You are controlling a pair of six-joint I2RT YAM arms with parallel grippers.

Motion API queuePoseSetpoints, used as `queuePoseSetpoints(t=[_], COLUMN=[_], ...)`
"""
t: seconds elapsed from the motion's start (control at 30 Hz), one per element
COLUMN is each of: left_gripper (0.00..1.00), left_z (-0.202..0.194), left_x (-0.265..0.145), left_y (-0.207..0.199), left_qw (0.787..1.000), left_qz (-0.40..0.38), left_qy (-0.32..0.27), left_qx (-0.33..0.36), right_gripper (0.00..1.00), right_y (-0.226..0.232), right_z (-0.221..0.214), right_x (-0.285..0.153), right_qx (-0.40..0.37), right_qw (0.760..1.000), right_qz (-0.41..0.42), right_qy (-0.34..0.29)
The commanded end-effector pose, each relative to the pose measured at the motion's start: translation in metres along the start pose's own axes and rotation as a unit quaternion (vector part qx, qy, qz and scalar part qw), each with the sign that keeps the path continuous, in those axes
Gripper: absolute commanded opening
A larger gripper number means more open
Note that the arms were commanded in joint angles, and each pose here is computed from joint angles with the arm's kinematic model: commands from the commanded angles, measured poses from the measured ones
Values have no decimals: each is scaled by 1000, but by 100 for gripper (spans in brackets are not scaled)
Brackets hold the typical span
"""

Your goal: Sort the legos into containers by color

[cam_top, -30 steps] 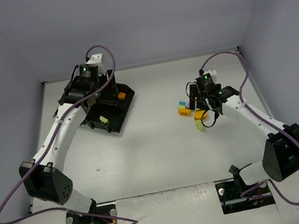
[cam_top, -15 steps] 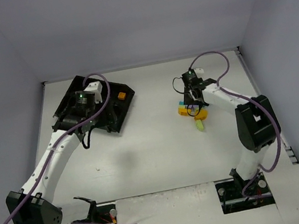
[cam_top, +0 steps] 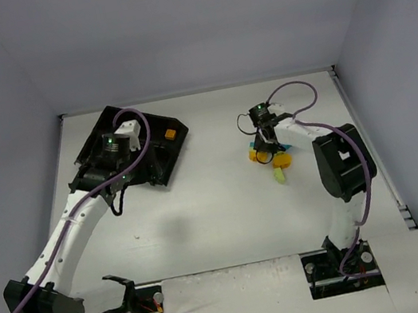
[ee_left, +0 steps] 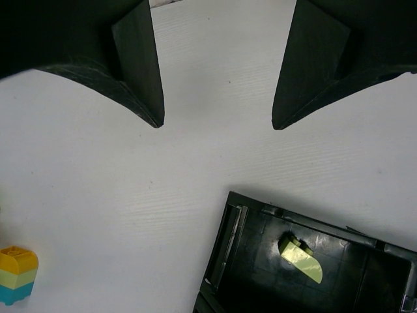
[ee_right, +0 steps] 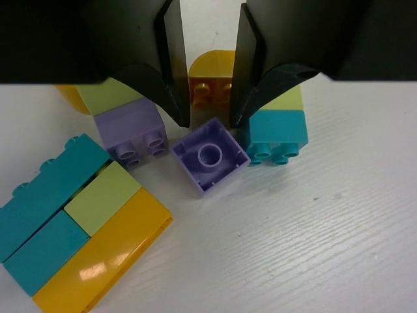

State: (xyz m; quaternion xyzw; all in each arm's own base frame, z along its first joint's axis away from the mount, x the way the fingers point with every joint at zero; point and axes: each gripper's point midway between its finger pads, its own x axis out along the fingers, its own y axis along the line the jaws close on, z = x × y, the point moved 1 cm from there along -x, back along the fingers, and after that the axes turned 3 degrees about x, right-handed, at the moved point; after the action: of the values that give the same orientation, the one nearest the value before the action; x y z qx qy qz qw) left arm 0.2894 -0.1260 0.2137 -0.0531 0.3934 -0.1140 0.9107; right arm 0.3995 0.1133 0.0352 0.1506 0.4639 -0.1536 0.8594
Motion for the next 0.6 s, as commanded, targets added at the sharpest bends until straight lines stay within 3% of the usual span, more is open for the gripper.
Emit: queuePoseSetpoints(t=[0.0,0.3,0.4,0.57], left_gripper=[61,61,61,61], left_z=[9,4,3,4], left_x=[-12,-9,-8,-7], left_y=[-2,-1,0,1], left_qw=[1000,1000,1000,1000], left_qz=[-5,-5,-3,0], left_qy=[-25,-19,-18,-18], left_qx=[1,0,0,1], right_gripper=[28,36,50,56], right_y=[4,-3,-6,-4], right_z=[17,21,23,30], right_x=[-1,6,8,9], right_qx=[34,13,7,-31], right_qw=[999,999,999,999], right_qz=[-4,-24,-21,7], right_qy=[-26,-39,-37,-42])
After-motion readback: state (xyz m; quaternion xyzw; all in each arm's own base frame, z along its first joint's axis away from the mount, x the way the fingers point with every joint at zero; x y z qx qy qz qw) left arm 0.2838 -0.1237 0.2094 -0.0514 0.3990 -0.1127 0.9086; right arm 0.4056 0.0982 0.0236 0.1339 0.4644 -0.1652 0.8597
